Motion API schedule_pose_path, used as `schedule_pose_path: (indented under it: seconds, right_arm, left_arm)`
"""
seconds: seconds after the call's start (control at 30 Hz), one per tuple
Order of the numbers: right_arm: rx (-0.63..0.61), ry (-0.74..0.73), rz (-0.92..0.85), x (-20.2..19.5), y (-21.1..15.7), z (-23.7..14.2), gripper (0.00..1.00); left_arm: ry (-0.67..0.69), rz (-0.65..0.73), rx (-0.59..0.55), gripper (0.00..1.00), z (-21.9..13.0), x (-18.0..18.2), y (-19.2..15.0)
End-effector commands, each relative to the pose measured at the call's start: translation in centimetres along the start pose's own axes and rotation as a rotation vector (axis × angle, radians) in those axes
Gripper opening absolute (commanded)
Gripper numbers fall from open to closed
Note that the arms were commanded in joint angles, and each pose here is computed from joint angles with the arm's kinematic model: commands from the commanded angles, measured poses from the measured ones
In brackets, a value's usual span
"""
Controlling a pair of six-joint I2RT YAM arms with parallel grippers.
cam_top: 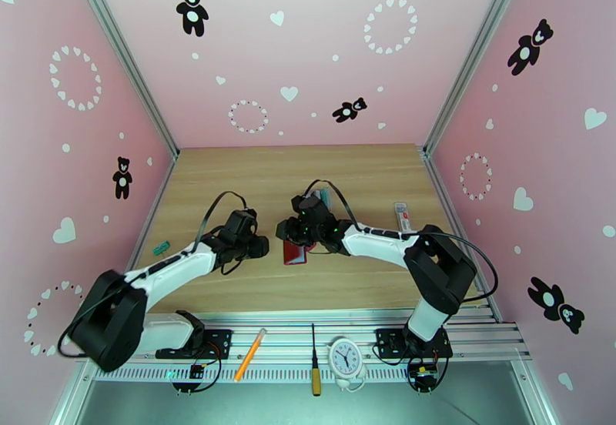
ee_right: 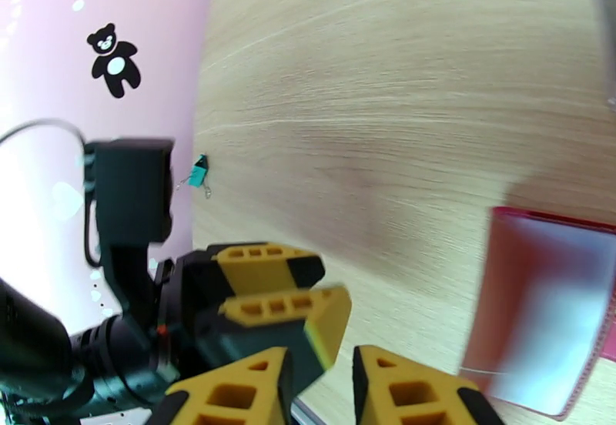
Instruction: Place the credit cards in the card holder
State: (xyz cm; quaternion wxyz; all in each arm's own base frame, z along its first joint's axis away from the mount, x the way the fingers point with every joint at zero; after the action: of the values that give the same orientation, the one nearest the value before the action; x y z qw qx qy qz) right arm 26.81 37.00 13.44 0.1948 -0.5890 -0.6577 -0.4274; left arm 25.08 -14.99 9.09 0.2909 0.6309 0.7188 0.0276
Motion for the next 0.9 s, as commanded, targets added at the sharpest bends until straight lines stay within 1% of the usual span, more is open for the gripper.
schedule_pose_path:
  seconds: [0.0,0.1,0.2,0.23,0.33,0.4,0.43,0.5,0.53,0.63,0.87]
  right_arm:
    - [0.043,-0.007,0.008,-0.1,-0.4,1.4,0.28]
    - [0.043,0.005,0.017,-0.3,-0.6,1.8,0.28]
    - [0.017,-0.080,-0.032,-0.8,0.0,0.2,0.29]
    - [0.023,-0.124,-0.046,-1.3,0.2,-0.3,0.30]
    - [0.038,-0.204,-0.037,-3.6,0.6,-1.5,0.41]
    - [0.062,-0.250,-0.025,-5.3,0.4,-1.8,0.43]
    - [0.076,-0.263,-0.019,-6.1,0.3,-1.8,0.46]
    - [0.099,-0.289,-0.012,-7.4,-0.1,-1.8,0.48]
    - [0.111,-0.299,-0.015,-7.9,-0.3,-1.7,0.51]
    - [0.144,-0.326,-0.016,-9.0,-0.9,-1.3,0.53]
    - [0.157,-0.366,-0.021,-10.4,-1.5,-1.3,0.59]
  left_arm:
    - [0.035,-0.013,-0.005,0.51,-1.3,1.1,-0.7]
    - [0.029,-0.015,-0.018,0.52,-1.9,1.3,-1.0]
    - [-0.037,-0.013,0.002,0.55,-1.6,0.4,-1.4]
    - [-0.068,-0.015,0.012,0.57,-1.3,-0.1,-1.4]
    - [-0.118,0.001,0.019,0.57,-1.0,-1.2,-1.7]
    - [-0.136,0.031,0.016,0.58,-0.9,-2.1,-1.9]
    - [-0.144,0.050,0.016,0.58,-0.9,-2.5,-2.0]
    - [-0.147,0.081,0.016,0.59,-0.7,-3.3,-2.4]
    - [-0.147,0.093,0.020,0.59,-0.5,-3.6,-2.6]
    - [-0.115,0.127,0.035,0.60,0.4,-4.2,-3.2]
    - [-0.031,0.226,0.051,0.61,2.5,-5.4,-4.9]
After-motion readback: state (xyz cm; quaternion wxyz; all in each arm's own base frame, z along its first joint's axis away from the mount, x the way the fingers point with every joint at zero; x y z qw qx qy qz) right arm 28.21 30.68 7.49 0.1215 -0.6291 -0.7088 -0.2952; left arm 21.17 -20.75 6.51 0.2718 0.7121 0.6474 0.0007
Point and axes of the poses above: each hand's point on the last joint's axis, 136 mm out from that joint toward the fingers, its own z axis out along the fingers, its own x axis along the line the jaws close on, y = z × x, the point moved 3 cm from there along -z, back along the fingers, and after that the axes turned 6 degrees about -z, right-handed, at the moved point
